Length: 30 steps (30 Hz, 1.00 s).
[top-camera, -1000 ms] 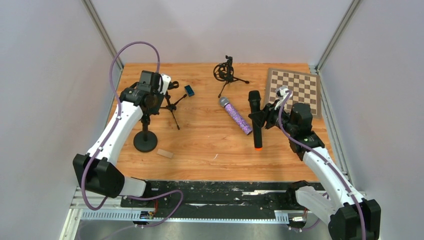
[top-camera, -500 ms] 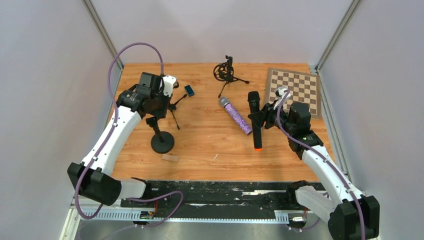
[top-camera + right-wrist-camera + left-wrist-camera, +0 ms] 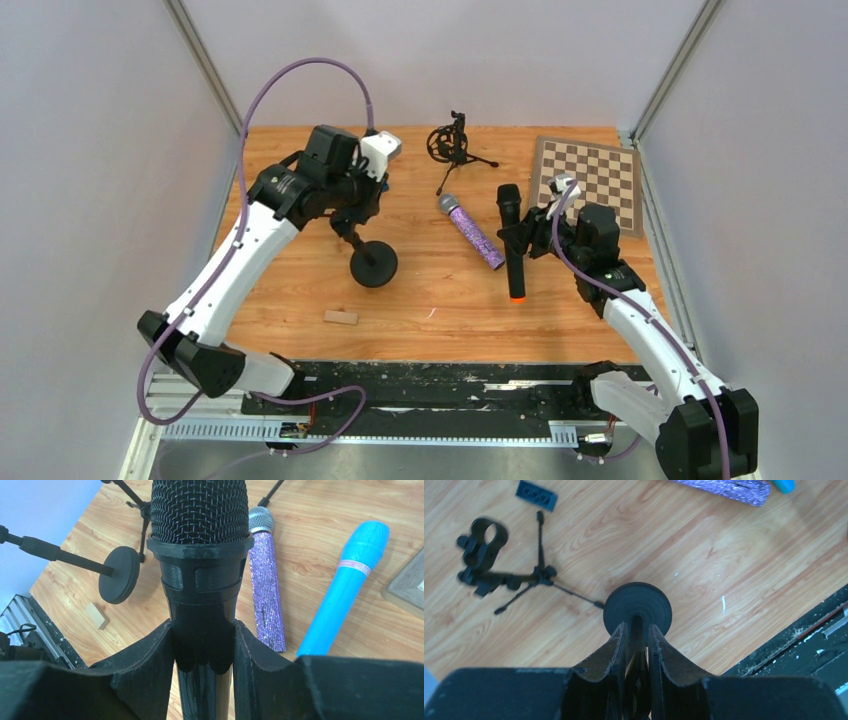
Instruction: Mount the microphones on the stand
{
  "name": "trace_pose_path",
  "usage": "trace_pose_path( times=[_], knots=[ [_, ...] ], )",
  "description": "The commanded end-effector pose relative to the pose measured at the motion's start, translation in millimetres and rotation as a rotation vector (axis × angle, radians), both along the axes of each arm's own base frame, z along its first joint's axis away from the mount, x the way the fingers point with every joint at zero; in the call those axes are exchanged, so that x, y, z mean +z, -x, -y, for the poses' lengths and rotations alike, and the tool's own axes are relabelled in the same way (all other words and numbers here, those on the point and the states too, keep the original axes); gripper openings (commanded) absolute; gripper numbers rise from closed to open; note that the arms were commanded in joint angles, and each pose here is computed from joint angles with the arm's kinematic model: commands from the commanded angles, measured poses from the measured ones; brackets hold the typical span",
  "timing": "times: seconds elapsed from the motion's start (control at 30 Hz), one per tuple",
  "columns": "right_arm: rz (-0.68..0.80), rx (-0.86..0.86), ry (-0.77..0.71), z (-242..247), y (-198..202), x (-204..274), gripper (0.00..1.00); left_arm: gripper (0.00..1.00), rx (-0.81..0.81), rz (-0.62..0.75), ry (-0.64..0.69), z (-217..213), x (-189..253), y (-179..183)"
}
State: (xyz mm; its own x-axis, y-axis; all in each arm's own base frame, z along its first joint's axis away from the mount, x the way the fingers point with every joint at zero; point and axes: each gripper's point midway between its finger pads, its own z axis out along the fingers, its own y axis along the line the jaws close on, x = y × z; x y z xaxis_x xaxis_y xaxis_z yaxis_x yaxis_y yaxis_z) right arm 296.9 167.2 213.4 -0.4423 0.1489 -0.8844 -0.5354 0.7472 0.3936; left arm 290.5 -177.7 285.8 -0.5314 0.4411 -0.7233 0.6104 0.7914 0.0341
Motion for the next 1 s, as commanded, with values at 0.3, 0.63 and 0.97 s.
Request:
trace_pose_path(
  times=[0.3, 0.63, 0.97],
  knots=[
    [0.038, -0.096, 0.029, 13.8, -9.7, 14.6, 0.00, 0.00, -0.324, -0.022, -0.079, 104.3, -12.8, -2.7],
    [0.038, -0.106, 0.036, 15.4, -10.4, 13.5, 0.00, 0.00, -0.449, -0.050, -0.082, 147.2, -30.4, 4.9],
    [0.033, -0.120, 0.041, 17.8, -11.3, 10.7, 0.00, 0.61, -0.433, 0.005, -0.147, 165.9, -54.4, -2.3]
  ],
)
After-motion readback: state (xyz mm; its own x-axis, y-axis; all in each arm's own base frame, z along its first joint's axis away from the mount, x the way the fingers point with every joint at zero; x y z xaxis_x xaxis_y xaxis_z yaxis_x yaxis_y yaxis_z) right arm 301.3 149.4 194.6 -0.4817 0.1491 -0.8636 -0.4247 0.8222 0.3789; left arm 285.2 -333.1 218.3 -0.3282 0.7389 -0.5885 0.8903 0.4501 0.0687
